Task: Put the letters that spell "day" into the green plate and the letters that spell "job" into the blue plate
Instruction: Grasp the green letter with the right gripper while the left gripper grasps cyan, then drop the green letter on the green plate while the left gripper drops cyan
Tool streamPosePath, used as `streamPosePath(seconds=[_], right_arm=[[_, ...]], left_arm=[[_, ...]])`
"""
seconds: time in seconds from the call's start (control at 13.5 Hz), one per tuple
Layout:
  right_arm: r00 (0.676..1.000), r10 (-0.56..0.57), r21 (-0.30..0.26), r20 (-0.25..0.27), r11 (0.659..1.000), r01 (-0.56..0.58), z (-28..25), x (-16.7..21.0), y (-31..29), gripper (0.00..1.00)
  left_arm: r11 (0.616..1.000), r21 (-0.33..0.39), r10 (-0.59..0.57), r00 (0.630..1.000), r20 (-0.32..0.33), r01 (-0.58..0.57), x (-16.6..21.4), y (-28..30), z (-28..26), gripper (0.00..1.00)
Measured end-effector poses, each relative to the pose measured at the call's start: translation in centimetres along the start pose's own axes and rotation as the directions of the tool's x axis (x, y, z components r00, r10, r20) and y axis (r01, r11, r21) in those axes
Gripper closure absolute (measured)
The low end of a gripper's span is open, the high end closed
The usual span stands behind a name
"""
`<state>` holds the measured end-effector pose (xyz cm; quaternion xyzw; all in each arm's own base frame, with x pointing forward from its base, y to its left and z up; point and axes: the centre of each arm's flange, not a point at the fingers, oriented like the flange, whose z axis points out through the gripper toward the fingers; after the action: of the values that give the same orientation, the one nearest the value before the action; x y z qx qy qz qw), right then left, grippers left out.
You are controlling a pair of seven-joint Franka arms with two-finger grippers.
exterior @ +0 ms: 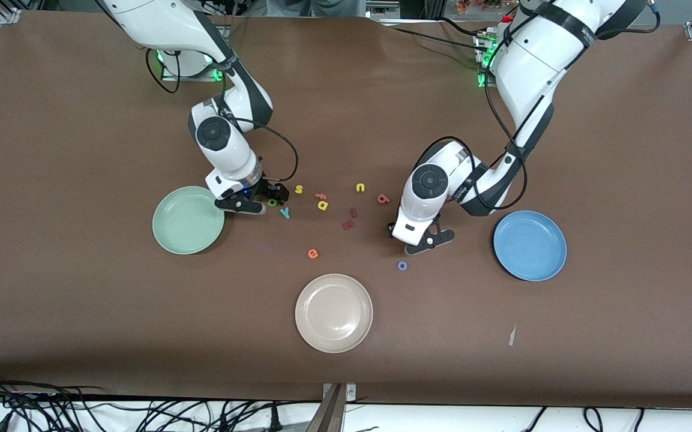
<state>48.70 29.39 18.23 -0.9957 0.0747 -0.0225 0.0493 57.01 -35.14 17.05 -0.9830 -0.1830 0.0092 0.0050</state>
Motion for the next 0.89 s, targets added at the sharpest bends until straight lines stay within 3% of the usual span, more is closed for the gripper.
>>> streamPosePath(seconds=[0.37, 0.59, 0.74, 0.81, 0.89], right_arm=[[1.0, -0.022, -0.01, 0.007, 1.0, 0.022, 0.65, -0.69, -0.45, 0.07], [0.999, -0.042, -0.022, 0.007, 0.999, 0.042, 0.98, -0.81, -0.31, 0.17], [0.998, -0.055, -0.028, 0.005, 0.998, 0.056, 1.03, -0.88, -0.31, 0.24], [0.998, -0.06, -0.029, 0.004, 0.998, 0.06, 1.03, -0.9, -0.32, 0.24], [0.998, -0.066, -0.032, 0.002, 0.997, 0.066, 1.0, -0.86, -0.3, 0.33]], left_arm=[[1.0, -0.003, 0.01, 1.0, 0.006, -0.01, -0.61, 0.43, -0.04, 0.33], [1.0, -0.003, 0.007, 1.0, 0.006, -0.007, -0.47, 0.32, 0.02, 0.37], [1.0, -0.006, 0.008, 1.0, 0.005, -0.008, -0.5, 0.42, -0.1, 0.48], [1.0, -0.006, 0.008, 1.0, 0.005, -0.008, -0.49, 0.42, -0.1, 0.48], [1.0, -0.008, 0.008, 1.0, 0.004, -0.008, -0.47, 0.47, -0.21, 0.57]])
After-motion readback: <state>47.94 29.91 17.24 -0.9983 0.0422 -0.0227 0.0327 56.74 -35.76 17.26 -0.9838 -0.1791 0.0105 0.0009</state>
